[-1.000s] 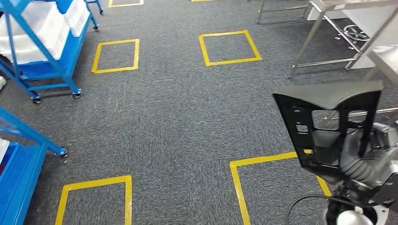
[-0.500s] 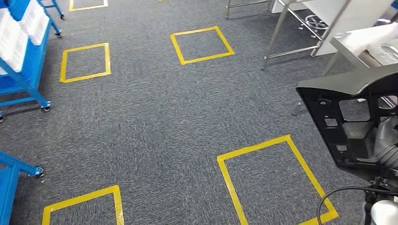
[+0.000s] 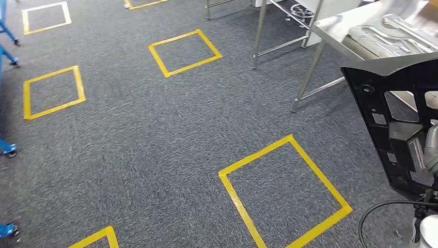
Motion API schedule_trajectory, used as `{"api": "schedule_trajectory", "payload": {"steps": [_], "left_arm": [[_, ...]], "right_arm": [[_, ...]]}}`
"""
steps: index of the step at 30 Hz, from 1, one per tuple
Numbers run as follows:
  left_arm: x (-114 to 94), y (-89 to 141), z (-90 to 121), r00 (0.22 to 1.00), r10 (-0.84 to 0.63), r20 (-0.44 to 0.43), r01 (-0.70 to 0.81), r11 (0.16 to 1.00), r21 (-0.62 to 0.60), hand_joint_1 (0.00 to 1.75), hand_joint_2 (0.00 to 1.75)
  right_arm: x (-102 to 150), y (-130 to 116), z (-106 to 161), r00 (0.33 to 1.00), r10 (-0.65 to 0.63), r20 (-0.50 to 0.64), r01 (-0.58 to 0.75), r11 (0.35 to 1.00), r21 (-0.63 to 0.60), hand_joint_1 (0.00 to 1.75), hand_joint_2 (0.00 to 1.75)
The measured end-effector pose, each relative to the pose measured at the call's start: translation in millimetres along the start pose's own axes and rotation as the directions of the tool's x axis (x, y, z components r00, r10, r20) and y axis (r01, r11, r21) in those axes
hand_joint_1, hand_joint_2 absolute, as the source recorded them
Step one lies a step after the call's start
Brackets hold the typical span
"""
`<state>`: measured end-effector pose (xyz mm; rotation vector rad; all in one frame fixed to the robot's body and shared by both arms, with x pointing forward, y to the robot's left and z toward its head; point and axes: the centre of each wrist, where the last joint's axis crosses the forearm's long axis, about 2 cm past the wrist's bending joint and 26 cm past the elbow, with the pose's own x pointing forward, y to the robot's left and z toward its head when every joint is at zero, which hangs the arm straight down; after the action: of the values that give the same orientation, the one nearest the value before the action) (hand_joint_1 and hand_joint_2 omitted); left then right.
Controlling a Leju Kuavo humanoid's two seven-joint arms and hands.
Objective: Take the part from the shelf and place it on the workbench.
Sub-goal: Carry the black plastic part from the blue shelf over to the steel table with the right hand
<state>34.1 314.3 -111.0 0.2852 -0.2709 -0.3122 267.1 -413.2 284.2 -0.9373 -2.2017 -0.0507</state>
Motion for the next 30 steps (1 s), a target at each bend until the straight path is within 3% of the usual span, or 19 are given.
{"api": "schedule_trajectory", "payload": {"steps": [30], "left_arm": [[-1,-1,0,1.0,0.016,-0.005,-0.017,1.0,-0.021,0.0,1.75]], "right_arm": [[-3,-10,-4,0.995,0.097,0.02,-0.098,0.994,0.046,1.75,1.75]]}}
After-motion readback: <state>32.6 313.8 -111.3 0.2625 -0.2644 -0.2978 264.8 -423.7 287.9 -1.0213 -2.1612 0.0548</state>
